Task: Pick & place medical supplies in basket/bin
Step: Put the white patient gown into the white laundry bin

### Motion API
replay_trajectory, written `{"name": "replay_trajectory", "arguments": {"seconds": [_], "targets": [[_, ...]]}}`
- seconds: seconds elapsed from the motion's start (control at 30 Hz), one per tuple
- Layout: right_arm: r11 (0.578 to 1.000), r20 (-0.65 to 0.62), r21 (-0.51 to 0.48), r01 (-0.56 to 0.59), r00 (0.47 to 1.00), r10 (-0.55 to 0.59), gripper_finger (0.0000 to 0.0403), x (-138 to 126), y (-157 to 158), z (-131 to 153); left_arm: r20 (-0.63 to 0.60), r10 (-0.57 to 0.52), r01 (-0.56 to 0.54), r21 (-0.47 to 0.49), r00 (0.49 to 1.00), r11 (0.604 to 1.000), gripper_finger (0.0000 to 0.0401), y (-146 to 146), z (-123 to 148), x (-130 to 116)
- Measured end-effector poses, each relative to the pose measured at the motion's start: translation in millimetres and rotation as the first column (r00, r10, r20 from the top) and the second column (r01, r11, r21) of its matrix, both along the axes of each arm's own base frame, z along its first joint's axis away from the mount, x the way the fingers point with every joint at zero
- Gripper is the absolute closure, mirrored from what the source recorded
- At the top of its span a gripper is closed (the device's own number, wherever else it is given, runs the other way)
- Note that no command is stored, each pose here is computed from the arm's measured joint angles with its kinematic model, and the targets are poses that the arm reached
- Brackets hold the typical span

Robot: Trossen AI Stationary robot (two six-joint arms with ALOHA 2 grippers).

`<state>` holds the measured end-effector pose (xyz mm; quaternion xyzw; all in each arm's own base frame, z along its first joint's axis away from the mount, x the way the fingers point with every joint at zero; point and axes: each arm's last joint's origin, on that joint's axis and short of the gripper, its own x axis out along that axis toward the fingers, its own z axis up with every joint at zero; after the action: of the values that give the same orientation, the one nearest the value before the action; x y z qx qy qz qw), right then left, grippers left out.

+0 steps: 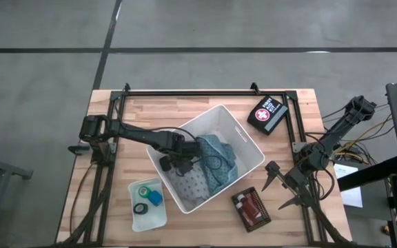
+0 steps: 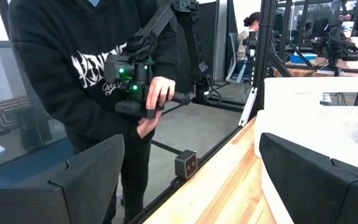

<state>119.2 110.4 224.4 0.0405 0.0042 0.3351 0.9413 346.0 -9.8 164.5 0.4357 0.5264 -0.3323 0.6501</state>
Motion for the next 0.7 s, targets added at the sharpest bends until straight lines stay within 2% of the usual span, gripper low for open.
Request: {"name": "replay_trajectory", "arguments": {"seconds": [0.07,0.2,0.3,0.7], "targets": [[1.0,0.0,0.0,0.0,1.0,0.0,0.0035,0.0,0.0,0.0,0.012,0.006,-0.006,-0.002,1.0,1.0,0.0283,0.0,0.5,1.2],[1.0,0.0,0.0,0.0,1.0,0.0,0.0035,0.0,0.0,0.0,0.043,0.104,-0.103,-0.03,0.994,0.994,0.0277,-0.1,1.2,4.1],[1.0,0.0,0.0,0.0,1.0,0.0,0.0035,0.0,0.0,0.0,0.058,0.096,-0.094,-0.03,0.994,0.995,0.0262,-0.8,1.2,5.3],[1.0,0.0,0.0,0.0,1.0,0.0,0.0035,0.0,0.0,0.0,0.078,0.081,-0.079,-0.021,0.994,0.997,0.0152,-1.5,1.6,7.1]]}}
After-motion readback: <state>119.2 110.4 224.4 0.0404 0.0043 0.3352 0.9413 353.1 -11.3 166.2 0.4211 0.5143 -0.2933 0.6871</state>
